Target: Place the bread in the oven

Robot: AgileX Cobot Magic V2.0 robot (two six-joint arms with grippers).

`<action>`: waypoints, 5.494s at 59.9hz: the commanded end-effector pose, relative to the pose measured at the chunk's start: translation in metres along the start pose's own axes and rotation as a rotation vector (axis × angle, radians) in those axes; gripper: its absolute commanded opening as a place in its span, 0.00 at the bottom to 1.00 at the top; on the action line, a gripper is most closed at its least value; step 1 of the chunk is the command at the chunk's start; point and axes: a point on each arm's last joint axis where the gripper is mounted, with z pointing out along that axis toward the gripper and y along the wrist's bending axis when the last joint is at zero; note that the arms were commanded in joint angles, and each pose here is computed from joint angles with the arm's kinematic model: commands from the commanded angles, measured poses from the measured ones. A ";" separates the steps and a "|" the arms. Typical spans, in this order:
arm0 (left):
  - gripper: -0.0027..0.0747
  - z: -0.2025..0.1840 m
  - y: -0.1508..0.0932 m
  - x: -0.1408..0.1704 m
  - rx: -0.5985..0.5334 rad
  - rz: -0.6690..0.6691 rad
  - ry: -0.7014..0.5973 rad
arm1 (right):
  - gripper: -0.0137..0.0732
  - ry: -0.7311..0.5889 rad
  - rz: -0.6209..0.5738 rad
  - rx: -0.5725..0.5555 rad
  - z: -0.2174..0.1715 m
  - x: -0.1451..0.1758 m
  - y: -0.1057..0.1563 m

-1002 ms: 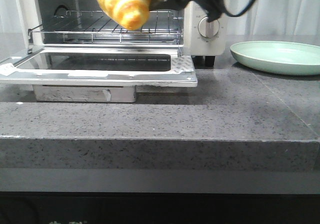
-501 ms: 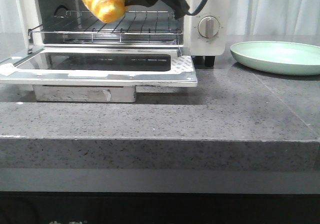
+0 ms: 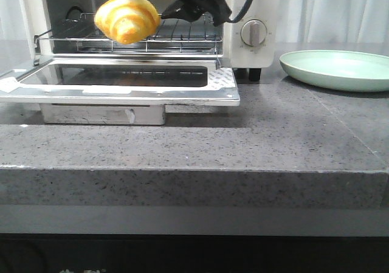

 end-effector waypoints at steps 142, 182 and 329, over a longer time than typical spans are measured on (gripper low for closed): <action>0.01 -0.002 0.000 -0.015 0.001 -0.011 -0.096 | 0.08 -0.575 -0.784 0.121 -0.348 -0.006 -0.071; 0.01 -0.027 0.001 0.019 0.001 -0.006 -0.136 | 0.08 -0.574 -0.784 0.121 -0.348 -0.006 -0.071; 0.01 -0.033 0.007 0.153 -0.050 -0.056 -0.080 | 0.08 -0.621 -0.792 0.290 -0.345 0.030 -0.134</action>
